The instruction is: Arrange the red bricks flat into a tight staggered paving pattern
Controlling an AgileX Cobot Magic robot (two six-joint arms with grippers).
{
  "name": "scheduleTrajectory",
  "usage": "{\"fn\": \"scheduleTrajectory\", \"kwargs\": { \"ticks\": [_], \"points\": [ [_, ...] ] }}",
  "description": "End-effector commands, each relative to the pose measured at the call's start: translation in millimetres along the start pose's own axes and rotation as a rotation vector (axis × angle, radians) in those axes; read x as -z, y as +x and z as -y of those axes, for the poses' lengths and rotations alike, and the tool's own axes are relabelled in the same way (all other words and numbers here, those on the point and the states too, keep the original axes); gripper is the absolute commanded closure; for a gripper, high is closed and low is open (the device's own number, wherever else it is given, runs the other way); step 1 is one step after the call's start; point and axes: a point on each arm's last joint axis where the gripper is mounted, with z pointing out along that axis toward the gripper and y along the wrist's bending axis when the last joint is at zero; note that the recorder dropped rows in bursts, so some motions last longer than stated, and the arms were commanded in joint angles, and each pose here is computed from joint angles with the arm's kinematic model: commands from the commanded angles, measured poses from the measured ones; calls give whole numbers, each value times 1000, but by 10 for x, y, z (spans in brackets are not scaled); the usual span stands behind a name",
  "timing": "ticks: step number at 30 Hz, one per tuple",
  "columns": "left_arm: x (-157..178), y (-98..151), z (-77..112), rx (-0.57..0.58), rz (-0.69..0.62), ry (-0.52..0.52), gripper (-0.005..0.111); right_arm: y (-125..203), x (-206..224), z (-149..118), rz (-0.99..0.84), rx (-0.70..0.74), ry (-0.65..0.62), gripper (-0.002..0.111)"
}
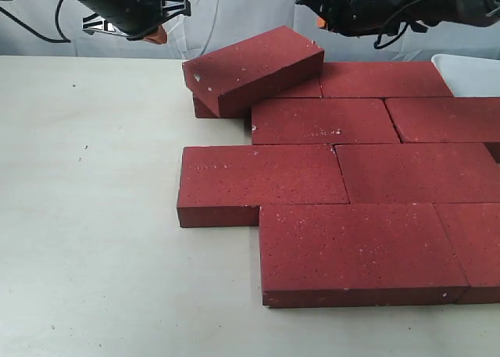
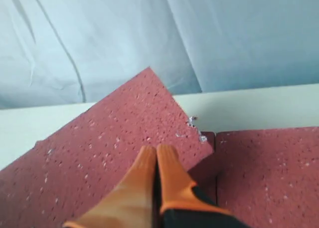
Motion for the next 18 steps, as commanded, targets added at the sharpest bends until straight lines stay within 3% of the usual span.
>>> {"fn": "scheduleTrajectory", "kwargs": {
  "ticks": [1,5,9,13,18],
  "points": [
    [29,-17,4,-4,6,-1,107,-70,-207,225,99,-186,24,109],
    [29,-29,7,-2,19,2,107,-225,-449,422,77,-288,-18,109],
    [-57,4,-17,5,12,1,107,-211,-786,522,-21,-276,-87,109],
    [-330,158,-106,17,-52,-16,107,-113,-911,672,-86,-260,-72,109],
    [-594,323,-106,179,-116,62,107,18,-934,742,-195,-238,-71,109]
  ]
}}
